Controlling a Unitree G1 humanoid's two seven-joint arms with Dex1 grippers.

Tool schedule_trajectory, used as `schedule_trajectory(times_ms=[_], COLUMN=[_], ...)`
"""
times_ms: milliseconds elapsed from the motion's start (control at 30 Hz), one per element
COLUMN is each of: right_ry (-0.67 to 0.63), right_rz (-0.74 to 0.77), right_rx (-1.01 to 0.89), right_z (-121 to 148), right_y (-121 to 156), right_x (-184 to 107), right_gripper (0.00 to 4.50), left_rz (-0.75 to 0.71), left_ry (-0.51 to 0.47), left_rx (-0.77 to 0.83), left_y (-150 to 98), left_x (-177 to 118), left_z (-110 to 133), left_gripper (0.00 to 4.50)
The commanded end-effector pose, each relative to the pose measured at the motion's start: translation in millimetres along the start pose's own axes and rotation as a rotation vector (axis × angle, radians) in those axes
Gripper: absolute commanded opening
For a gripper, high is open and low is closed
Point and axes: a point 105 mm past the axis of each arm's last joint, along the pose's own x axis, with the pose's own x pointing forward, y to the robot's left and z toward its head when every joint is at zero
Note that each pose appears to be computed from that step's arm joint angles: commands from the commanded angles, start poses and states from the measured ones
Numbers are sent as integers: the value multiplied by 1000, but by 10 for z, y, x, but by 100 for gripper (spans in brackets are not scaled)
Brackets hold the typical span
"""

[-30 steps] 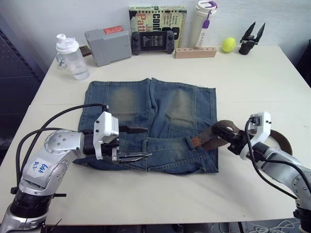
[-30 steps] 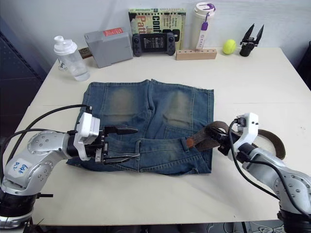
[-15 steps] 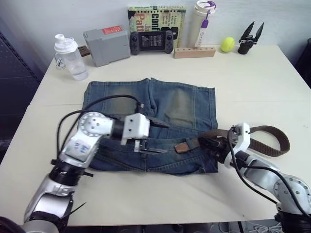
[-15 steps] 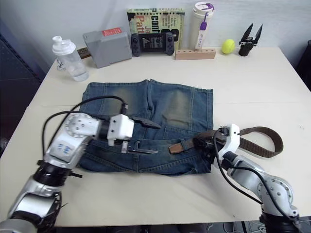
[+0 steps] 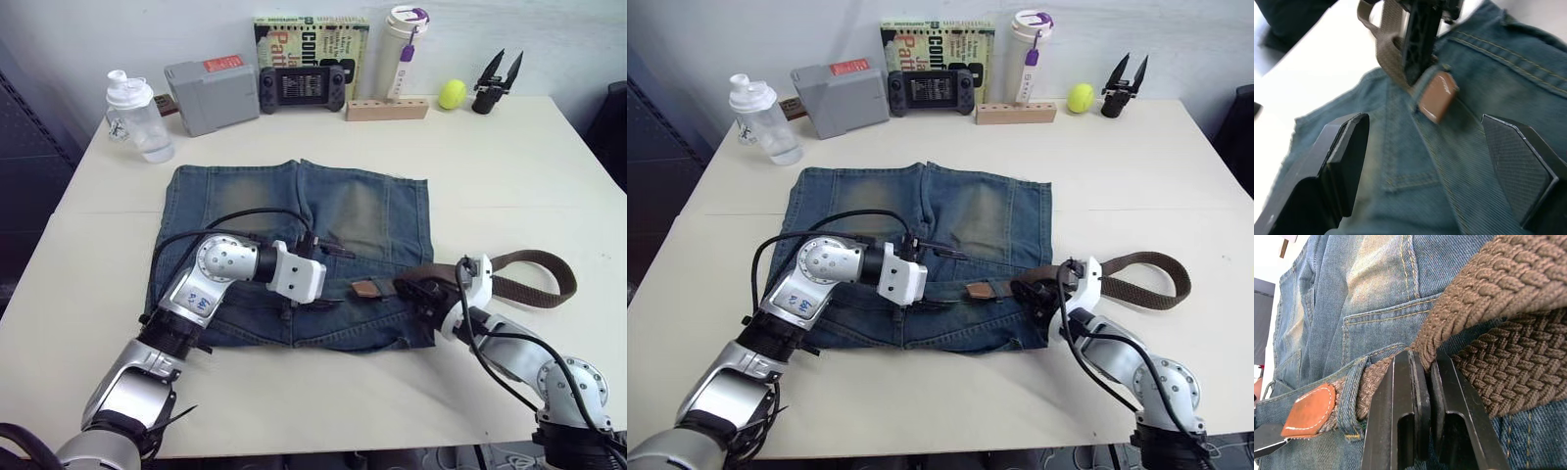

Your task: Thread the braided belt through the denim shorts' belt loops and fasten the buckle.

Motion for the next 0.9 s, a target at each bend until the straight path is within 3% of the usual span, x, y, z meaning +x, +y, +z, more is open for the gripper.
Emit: schedule_trajectory(times_ms=[33,267,433,633,667,833,900], right_ry=[60,49,42,42,42,37,35], right_rz=[5,4,10,9,8,5,6], right_rx=[19,10,6,4,4,4,4], right_z=[-184,-147,-126,-130,-129,-117,-112], right_y=[8,21,44,55,54,60,66], right_x=[34,36,49,44,44,48,50], right_gripper=[0,0,0,0,0,0,0], left_rz=[26,4,32,17,2,-41,-41], left_ry=[-39,-27,11,6,5,16,21], left_rx=[74,109,153,213,221,257,262], left_y=[66,-33,37,13,-16,-87,-76], left_x=[92,149,197,248,249,245,246], left_z=[102,72,29,93,100,115,113], left_gripper=[401,401,401,226,169,3,3])
